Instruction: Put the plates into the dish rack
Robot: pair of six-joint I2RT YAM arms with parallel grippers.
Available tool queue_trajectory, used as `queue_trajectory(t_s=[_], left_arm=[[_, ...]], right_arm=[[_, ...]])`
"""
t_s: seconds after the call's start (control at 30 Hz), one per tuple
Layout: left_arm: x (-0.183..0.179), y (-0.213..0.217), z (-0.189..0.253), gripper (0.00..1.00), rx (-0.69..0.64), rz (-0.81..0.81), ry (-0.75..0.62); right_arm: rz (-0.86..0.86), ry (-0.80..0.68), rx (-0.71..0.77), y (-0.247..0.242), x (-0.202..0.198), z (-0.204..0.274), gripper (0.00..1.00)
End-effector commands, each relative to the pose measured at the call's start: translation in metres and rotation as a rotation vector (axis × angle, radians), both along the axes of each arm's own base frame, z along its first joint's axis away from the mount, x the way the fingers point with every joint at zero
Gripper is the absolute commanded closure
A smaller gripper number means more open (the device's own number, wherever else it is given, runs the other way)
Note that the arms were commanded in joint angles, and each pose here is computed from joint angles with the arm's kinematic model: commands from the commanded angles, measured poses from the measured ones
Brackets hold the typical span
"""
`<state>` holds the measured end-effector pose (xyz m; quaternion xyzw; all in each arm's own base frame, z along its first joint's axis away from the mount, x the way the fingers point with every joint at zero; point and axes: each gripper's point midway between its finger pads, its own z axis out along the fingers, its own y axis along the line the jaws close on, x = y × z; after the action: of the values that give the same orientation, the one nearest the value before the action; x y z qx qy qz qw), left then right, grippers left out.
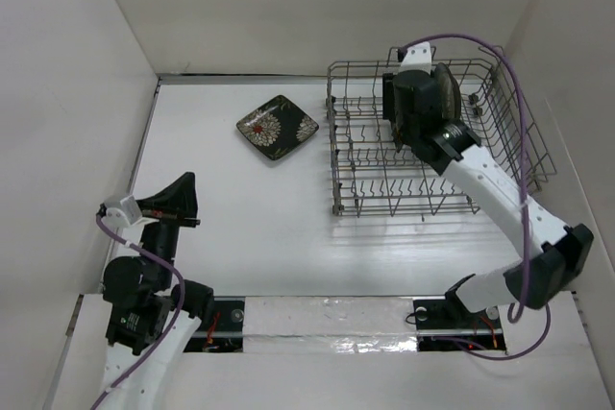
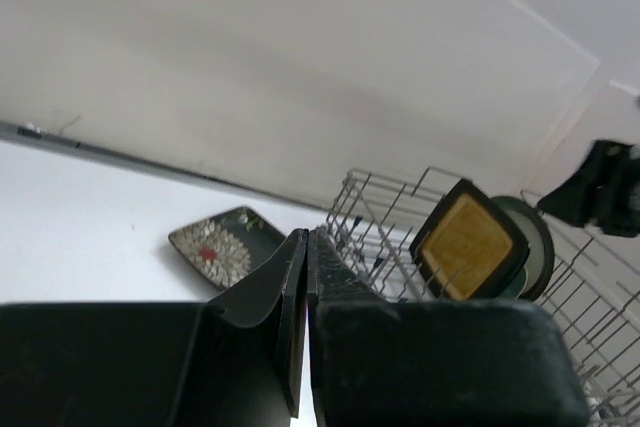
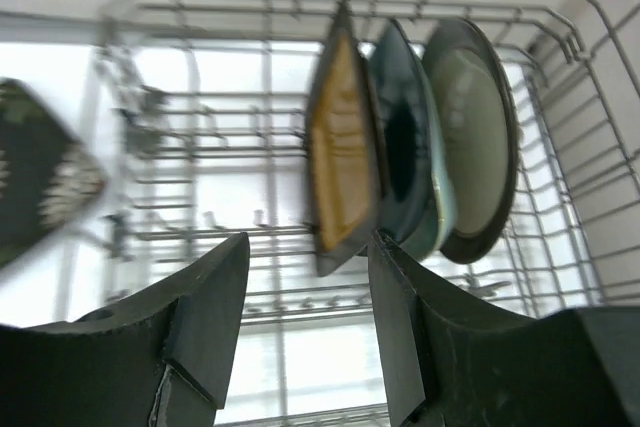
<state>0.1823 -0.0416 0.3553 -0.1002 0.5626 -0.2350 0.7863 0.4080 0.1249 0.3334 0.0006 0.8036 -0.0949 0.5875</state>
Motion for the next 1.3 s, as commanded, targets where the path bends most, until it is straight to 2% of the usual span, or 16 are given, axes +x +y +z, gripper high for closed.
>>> queue_trajectory(t_s=[0.0,0.1,0.13,0.17,0.2,0.23,0.37,0.4,0.53,0.57,0.6,0.87,0.97,1.0,1.1,1.27], left_arm=[[0.017,-0.011,0.000,1.00,-0.001,-0.028,0.050],[0.033,-0.018,-0.018,1.00,-0.001,-0.038,0.144],[0.036,-0.019,-0.021,1.00,-0.006,-0.037,0.161],[0.041,-0.018,-0.025,1.00,-0.011,-0.022,0.183],[0.048,-0.018,-0.033,1.00,-0.022,-0.008,0.240],[0.053,-0.014,-0.037,1.00,-0.035,0.020,0.271],[0.071,-0.015,-0.052,1.00,-0.116,0.055,0.374],[0.076,-0.019,-0.054,0.93,-0.136,0.045,0.380],[0.091,-0.032,-0.060,0.86,-0.205,0.001,0.390],[0.094,-0.038,-0.064,0.88,-0.200,-0.022,0.395],[0.102,-0.042,-0.069,1.00,-0.201,-0.029,0.387],[0.140,-0.053,-0.125,1.00,-0.257,0.001,0.489],[0.157,-0.058,-0.139,0.85,-0.258,0.010,0.514],[0.166,-0.060,-0.148,0.74,-0.260,0.019,0.538],[0.189,-0.067,-0.165,0.50,-0.233,0.038,0.605],[0.231,-0.079,-0.204,0.44,-0.147,0.063,0.748]], right_arm=[[0.064,-0.192,0.122,0.025,-0.019,0.043,0.44],[0.122,-0.252,0.171,0.040,-0.045,0.050,0.50],[0.186,-0.256,0.210,0.054,-0.053,0.050,0.66],[0.229,-0.263,0.238,0.064,-0.059,0.043,0.76],[0.288,-0.285,0.288,0.076,-0.074,0.050,0.94],[0.347,-0.287,0.336,0.089,-0.083,0.049,1.00],[0.511,-0.358,0.467,0.120,-0.123,0.056,1.00],[0.535,-0.346,0.467,0.125,-0.129,0.048,1.00],[0.618,-0.344,0.526,0.136,-0.154,0.047,1.00],[0.634,-0.344,0.537,0.137,-0.160,0.047,1.00],[0.635,-0.343,0.541,0.136,-0.161,0.045,0.98],[0.739,-0.346,0.650,0.145,-0.186,0.040,0.87],[0.743,-0.342,0.655,0.147,-0.188,0.036,0.85],[0.730,-0.339,0.645,0.145,-0.187,0.032,0.84],[0.685,-0.334,0.615,0.138,-0.181,0.024,0.83],[0.695,-0.355,0.639,0.135,-0.185,0.025,0.81]])
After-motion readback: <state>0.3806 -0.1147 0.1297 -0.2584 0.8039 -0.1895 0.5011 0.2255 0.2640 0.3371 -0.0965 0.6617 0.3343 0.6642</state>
